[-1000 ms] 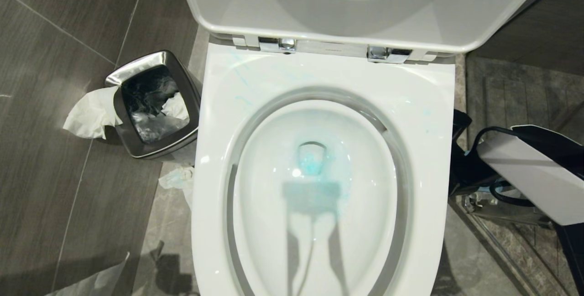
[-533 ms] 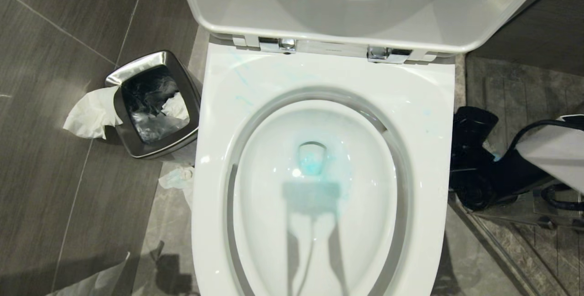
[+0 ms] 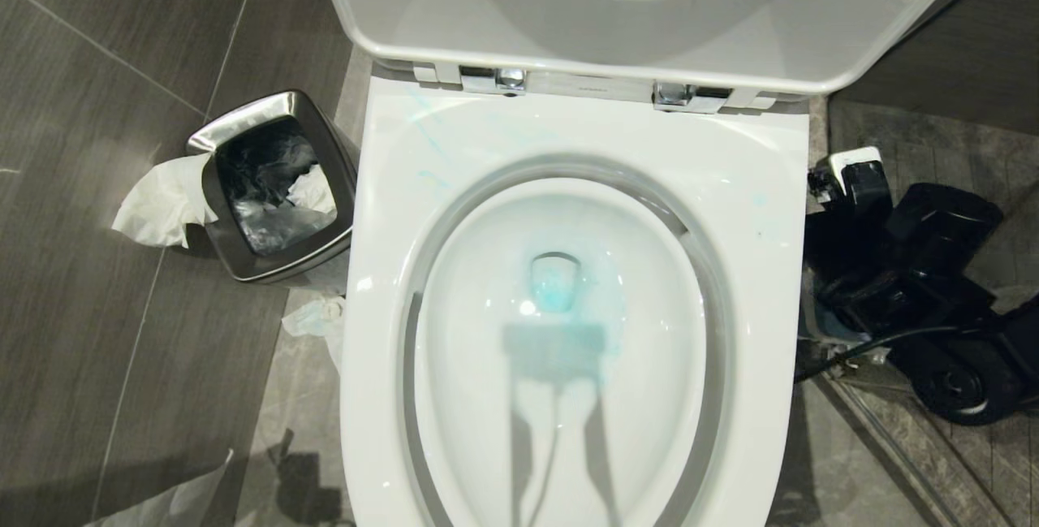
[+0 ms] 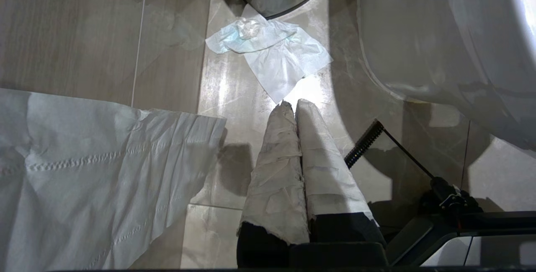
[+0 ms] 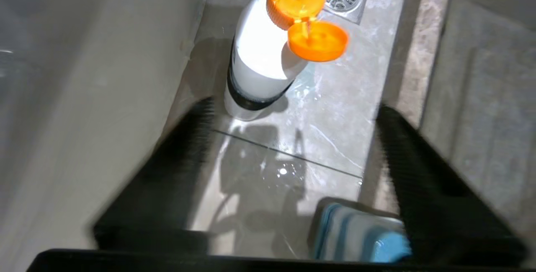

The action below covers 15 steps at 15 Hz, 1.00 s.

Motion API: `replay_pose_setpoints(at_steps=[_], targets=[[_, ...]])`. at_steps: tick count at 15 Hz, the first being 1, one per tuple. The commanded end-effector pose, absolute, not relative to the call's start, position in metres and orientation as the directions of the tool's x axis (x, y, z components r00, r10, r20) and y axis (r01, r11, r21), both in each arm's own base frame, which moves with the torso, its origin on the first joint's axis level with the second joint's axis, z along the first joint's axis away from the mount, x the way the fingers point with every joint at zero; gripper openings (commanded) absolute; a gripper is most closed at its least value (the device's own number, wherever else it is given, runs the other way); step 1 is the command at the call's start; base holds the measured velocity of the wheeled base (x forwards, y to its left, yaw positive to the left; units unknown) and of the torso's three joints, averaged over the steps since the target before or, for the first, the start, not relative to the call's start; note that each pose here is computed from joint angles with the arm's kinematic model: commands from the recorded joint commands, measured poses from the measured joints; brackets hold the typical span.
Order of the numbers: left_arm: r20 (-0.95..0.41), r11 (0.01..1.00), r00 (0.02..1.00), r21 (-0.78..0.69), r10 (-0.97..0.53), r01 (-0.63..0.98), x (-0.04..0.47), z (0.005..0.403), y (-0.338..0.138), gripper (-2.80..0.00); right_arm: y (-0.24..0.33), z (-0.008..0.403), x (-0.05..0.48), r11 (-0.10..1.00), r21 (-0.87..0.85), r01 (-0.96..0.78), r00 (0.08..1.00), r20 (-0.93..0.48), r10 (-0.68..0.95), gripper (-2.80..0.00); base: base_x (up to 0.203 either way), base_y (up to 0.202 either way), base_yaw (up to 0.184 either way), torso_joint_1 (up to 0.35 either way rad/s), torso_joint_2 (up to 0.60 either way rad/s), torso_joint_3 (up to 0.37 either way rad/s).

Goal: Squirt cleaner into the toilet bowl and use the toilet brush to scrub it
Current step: Place the cleaning agent on the floor, then scrub the toilet bowl

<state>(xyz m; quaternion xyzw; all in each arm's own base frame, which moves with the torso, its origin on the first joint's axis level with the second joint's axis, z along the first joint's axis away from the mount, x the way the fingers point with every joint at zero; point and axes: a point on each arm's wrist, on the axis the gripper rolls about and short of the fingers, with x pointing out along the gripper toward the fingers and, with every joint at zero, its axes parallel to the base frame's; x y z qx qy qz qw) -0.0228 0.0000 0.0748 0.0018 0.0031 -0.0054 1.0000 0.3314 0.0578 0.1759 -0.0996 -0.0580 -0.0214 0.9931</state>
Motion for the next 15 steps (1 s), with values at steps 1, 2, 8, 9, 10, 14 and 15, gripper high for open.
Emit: replay_pose_setpoints(at_steps=[1, 2, 8, 9, 10, 14, 15], targets=[[-0.008, 1.0, 1.0, 0.005, -0.011, 0.011, -0.023, 0.074, 0.0, -2.8, 0.054, 0.192, 0.313, 0.98, -0.186, 0.068, 0.987, 0.158, -0.038, -2.8, 0.0, 0.0, 0.0, 0.0, 0.0, 0.0], [-0.008, 1.0, 1.0, 0.005, -0.011, 0.011, -0.023, 0.074, 0.0, -2.8, 0.053, 0.196, 0.308, 0.98, -0.187, 0.07, 0.986, 0.159, -0.04, -2.8, 0.0, 0.0, 0.0, 0.0, 0.0, 0.0], [-0.008, 1.0, 1.0, 0.005, -0.011, 0.011, -0.023, 0.074, 0.0, -2.8, 0.031, 0.223, 0.278, 0.971, -0.202, 0.127, 0.991, 0.074, -0.114, -2.8, 0.0, 0.0, 0.0, 0.0, 0.0, 0.0], [-0.008, 1.0, 1.0, 0.003, -0.011, 0.011, -0.023, 0.074, 0.0, -2.8, 0.026, 0.225, 0.276, 0.969, -0.203, 0.143, 0.989, 0.073, -0.131, -2.8, 0.0, 0.0, 0.0, 0.0, 0.0, 0.0], [-0.008, 1.0, 1.0, 0.003, -0.011, 0.011, -0.023, 0.074, 0.0, -2.8, 0.021, 0.227, 0.274, 0.967, -0.205, 0.153, 0.987, 0.076, -0.141, -2.8, 0.0, 0.0, 0.0, 0.0, 0.0, 0.0], [-0.008, 1.0, 1.0, 0.003, -0.011, 0.011, -0.023, 0.074, 0.0, -2.8, 0.008, 0.249, 0.263, 0.965, -0.215, 0.152, 0.983, 0.138, -0.124, -2.8, 0.0, 0.0, 0.0, 0.0, 0.0, 0.0], [-0.008, 1.0, 1.0, 0.004, -0.011, 0.011, -0.023, 0.074, 0.0, -2.8, 0.008, 0.255, 0.257, 0.965, -0.213, 0.155, 0.98, 0.155, -0.123, -2.8, 0.0, 0.0, 0.0, 0.0, 0.0, 0.0]])
